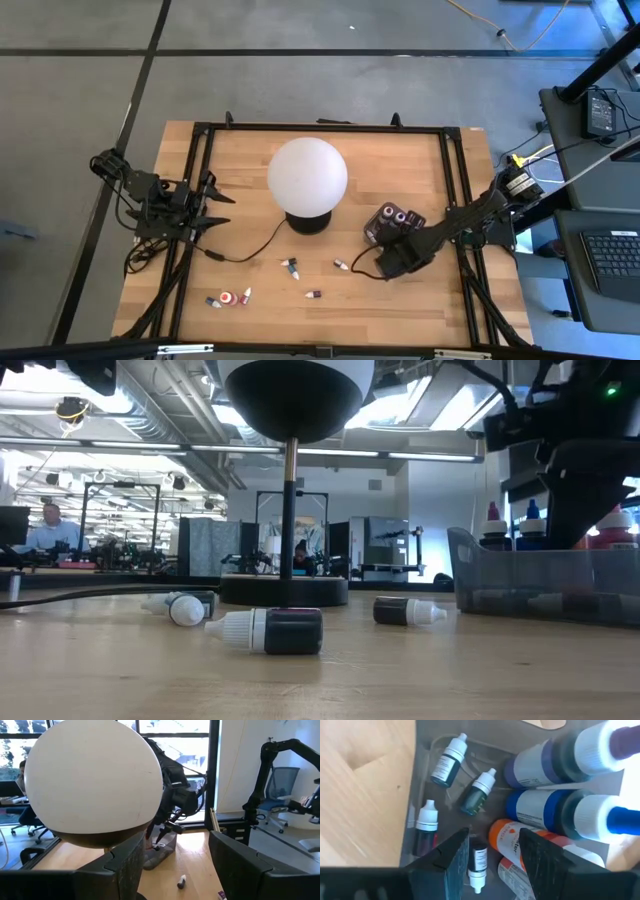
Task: Pick & Place food coloring
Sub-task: Adjust the large orange food coloring bottle in the black container, then put the small black food coloring bottle into the black container
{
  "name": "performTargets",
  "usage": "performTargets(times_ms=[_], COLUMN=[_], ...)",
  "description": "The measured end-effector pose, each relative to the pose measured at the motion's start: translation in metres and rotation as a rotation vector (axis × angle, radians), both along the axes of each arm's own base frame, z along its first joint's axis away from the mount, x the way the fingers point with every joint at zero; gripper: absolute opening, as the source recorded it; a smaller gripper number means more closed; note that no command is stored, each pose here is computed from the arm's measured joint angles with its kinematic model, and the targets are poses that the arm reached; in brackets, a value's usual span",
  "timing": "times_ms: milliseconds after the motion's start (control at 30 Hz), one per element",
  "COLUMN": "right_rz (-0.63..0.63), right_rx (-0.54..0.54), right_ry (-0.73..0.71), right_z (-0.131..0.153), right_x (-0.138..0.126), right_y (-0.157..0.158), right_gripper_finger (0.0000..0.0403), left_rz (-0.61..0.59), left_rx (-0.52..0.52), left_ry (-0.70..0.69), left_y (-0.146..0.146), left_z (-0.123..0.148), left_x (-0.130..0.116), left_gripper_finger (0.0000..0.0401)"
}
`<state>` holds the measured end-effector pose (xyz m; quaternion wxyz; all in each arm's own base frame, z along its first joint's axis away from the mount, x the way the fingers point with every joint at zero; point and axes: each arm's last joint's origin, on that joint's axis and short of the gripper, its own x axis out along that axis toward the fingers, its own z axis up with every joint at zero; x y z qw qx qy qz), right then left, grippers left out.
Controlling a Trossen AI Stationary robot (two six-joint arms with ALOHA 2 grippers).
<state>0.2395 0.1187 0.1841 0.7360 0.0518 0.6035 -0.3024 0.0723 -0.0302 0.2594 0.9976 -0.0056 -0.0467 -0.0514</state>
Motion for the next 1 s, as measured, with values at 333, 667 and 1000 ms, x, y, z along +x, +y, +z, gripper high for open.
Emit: performTargets(times_ms=[333,667,1000], right_rz=[-0.003,0.045,0.048], right_rx=[-0.018,0.044,0.012], right_ry=[0.03,0.028,0.041], right_z=[0.0004,-0.0007,-0.0004], right_x=[-0.0027,0.0009,-0.0007], right_y=[-0.0022,0.0013,-0.0003], right_gripper_finger=[0.0177,0.0177,0.0177], left_rz=[0.001,0.0,0.0], left_rx=[0.0,0.0,-0.003], left_ry=[0.0,0.0,0.0], left_y=[0.0,0.0,0.0], left_z=[0.0,0.0,0.0], left_x=[0.0,0.0,0.0], left_gripper_finger=[0.0216,0.0219,0.0216])
